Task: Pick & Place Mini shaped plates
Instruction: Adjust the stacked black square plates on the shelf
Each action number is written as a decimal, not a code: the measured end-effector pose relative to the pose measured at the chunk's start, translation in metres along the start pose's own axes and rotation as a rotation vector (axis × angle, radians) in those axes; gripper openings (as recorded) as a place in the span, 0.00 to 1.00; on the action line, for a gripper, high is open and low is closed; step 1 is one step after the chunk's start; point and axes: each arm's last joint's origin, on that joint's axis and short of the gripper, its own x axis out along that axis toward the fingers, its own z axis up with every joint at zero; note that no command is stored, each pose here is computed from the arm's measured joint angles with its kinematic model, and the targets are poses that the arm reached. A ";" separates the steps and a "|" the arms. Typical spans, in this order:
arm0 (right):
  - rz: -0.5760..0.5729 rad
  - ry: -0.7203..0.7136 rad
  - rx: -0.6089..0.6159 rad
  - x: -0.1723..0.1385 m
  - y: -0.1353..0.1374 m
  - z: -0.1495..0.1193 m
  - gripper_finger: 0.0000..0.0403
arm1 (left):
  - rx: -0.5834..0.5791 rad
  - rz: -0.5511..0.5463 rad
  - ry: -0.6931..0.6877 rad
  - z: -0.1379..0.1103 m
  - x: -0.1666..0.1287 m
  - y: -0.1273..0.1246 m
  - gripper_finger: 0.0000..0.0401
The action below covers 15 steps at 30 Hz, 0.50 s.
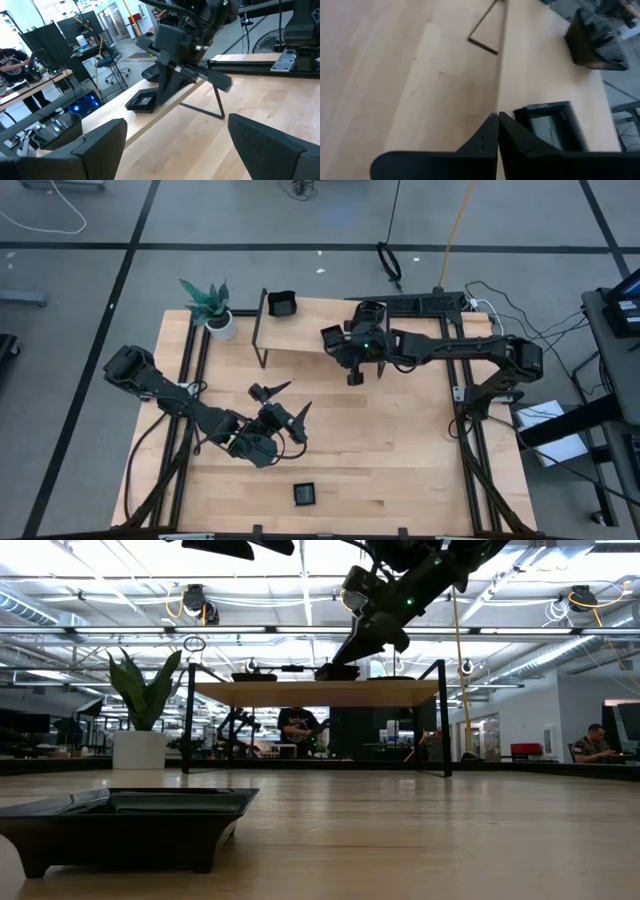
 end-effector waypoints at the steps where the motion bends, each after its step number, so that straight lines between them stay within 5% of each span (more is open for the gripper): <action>1: 0.011 0.004 0.000 0.000 0.001 -0.001 0.00 | 0.001 0.000 0.000 0.000 0.000 0.000 0.88; 11: -0.034 0.041 0.023 0.003 -0.007 -0.007 0.00 | -0.001 -0.029 0.010 -0.001 0.000 -0.001 0.88; 15: -0.025 0.032 0.098 -0.001 -0.003 -0.003 0.00 | 0.003 -0.332 0.093 -0.005 -0.001 -0.009 0.88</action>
